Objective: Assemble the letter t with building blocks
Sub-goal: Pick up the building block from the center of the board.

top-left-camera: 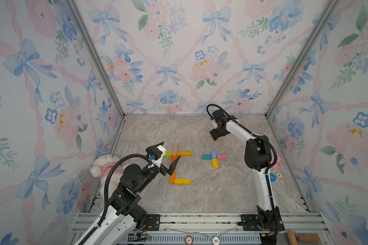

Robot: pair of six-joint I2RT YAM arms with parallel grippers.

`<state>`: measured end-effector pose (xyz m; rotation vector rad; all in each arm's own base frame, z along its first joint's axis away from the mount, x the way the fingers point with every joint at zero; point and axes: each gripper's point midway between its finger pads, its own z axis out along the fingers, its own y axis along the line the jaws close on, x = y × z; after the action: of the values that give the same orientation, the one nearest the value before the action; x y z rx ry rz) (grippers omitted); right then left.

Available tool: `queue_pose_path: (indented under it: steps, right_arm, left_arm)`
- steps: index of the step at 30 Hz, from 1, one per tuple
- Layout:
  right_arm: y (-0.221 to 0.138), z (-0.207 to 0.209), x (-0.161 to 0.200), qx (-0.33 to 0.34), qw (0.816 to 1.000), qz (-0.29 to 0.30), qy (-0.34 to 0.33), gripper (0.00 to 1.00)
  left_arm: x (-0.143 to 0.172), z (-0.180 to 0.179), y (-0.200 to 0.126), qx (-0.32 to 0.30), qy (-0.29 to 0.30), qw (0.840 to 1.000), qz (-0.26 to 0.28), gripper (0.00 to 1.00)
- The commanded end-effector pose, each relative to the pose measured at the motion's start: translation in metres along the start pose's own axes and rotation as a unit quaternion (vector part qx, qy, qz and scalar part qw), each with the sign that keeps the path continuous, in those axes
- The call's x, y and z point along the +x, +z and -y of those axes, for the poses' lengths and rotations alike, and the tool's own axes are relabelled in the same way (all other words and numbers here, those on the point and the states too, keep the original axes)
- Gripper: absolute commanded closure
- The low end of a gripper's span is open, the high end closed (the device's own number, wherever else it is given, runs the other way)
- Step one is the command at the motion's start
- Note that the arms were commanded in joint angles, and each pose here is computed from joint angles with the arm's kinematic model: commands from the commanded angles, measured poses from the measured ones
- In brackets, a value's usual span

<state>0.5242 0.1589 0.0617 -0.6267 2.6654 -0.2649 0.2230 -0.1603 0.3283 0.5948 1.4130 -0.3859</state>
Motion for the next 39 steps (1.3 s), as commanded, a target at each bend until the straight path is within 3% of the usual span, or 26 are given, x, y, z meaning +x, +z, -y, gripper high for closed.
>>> queue_pose_path:
  steps: [1, 39]
  right_arm:
    - [0.001, -0.005, -0.007, 0.005, 1.000, 0.000, -0.013, 0.13]
    - [0.033, 0.009, -0.008, 0.018, 1.000, -0.024, -0.004, 0.15]
  left_arm:
    - [-0.001, -0.001, 0.001, 0.000, 0.005, 1.000, 0.005, 0.02]
    - [0.002, 0.000, 0.004, 0.000, 0.006, 1.000, -0.001, 0.02]
